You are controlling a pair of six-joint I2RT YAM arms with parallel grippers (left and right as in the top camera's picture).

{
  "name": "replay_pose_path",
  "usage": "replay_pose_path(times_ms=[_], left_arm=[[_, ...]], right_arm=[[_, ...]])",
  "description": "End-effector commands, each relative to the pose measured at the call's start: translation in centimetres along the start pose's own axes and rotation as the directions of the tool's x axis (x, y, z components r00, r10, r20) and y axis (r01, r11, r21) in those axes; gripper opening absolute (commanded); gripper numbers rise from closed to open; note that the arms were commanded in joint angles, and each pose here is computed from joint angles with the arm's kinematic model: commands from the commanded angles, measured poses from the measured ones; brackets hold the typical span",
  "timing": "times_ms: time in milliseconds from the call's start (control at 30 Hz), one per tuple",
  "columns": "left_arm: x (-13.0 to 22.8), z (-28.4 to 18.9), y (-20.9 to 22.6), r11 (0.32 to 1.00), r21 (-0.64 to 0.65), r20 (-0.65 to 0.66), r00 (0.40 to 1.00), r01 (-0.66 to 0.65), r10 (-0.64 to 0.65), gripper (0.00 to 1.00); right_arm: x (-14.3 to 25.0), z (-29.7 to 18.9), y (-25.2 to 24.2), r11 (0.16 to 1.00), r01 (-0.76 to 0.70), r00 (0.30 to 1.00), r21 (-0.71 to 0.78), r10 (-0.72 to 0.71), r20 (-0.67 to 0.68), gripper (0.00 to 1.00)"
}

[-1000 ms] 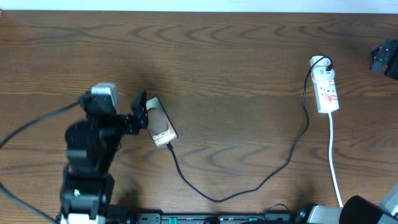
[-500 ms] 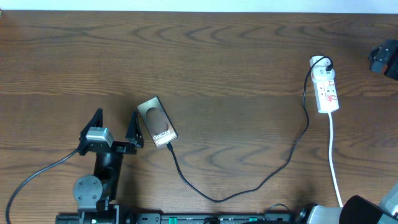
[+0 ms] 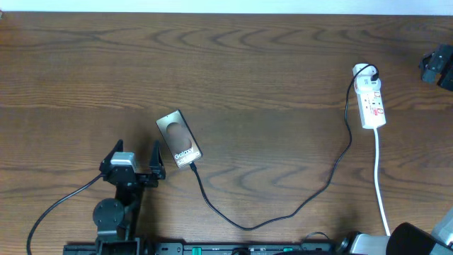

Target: Plug charger to phone and switch on socket

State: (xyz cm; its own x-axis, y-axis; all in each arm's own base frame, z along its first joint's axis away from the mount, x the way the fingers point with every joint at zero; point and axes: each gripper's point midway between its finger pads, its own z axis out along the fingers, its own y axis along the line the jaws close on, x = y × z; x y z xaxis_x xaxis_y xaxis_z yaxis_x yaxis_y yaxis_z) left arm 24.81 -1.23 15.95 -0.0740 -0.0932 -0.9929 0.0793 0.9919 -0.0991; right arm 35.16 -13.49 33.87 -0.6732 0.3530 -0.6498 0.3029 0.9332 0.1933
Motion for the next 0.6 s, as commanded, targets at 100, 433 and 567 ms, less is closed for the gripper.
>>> replay_pose_path(times_ms=[100, 433, 567], left_arm=[[1.90, -0.35, 0.91, 0.998, -0.037, -0.073, 0.996, -0.049, 0.047, 0.88], [1.90, -0.34, 0.83, 0.999, -0.033, -0.072, 0.997, -0.041, 0.038, 0.88], [1.97, -0.33, 0.84, 0.999, -0.034, -0.076, 0.996, -0.040, 0.038, 0.88]], right_arm=[[-0.19, -0.56, 0.46, 1.000, -0.003, 1.000, -0.005, 0.004, 0.015, 0.99], [-0.19, -0.56, 0.46, 1.000, -0.003, 1.000, -0.005, 0.004, 0.015, 0.99], [-0.19, -0.56, 0.46, 1.000, -0.003, 1.000, -0.005, 0.004, 0.015, 0.99]])
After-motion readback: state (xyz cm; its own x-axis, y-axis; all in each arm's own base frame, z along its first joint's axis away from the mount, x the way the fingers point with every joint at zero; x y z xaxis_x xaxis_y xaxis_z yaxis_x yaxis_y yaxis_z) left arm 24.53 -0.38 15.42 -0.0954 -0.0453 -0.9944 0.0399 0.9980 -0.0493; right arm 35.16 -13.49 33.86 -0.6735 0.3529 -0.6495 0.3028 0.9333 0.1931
